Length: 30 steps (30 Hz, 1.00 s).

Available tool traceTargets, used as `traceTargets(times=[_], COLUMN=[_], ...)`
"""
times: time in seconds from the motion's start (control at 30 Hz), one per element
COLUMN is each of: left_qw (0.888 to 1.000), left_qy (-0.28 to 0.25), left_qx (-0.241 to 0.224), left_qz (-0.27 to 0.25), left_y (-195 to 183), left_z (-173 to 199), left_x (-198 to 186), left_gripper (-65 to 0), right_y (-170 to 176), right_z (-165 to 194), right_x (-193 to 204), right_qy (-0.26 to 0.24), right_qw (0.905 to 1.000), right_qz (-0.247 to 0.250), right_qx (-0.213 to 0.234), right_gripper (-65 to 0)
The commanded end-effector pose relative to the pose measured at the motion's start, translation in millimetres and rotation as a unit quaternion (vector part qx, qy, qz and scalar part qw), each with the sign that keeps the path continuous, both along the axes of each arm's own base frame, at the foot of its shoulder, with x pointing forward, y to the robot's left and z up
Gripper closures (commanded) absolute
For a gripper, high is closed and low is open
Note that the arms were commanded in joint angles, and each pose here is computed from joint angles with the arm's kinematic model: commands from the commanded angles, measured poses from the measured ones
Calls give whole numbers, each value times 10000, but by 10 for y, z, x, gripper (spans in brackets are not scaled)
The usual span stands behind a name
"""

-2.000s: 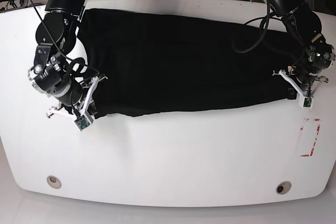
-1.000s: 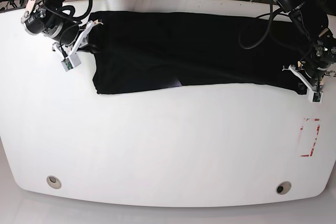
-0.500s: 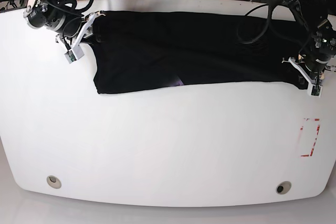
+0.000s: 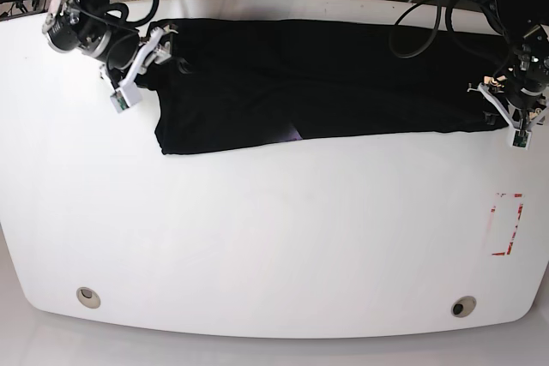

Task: Fold the T-shirt properly
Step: 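Release the hem and grasp the folded shirt's side with the right gripper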

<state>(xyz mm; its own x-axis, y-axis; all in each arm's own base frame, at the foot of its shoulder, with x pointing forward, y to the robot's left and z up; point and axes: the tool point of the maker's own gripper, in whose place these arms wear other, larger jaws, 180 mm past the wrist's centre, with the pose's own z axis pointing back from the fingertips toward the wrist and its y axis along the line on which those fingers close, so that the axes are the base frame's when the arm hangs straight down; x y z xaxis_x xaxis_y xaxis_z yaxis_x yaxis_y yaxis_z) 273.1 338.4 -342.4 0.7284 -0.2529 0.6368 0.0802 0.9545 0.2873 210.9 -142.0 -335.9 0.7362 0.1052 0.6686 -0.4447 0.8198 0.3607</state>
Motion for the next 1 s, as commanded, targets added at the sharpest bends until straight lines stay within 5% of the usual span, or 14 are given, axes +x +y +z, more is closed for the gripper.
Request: traceTargets(times=[0.0, 0.37, 0.7, 0.97], left_qw=[9994, 9986, 9933, 9950], left_qy=[-252, 232, 1072, 948], left_qx=[232, 413, -171, -297], left_qz=[-1, 224, 386, -87], left_y=[134, 334, 253, -37], left_z=[217, 51, -591, -614], left_x=[76, -408, -820, -452], left_gripper=[-300, -300, -300, -300], right_y=[159, 562, 309, -1], right_z=[138, -285, -818, -967], right_x=[139, 253, 87, 251], right_qy=[-330, 80, 688, 733], right_qw=[9992, 9976, 9901, 9882], right_qz=[76, 381, 271, 186], right_qx=[198, -567, -1195, -1330], right_gripper=[-423, -21, -29, -29])
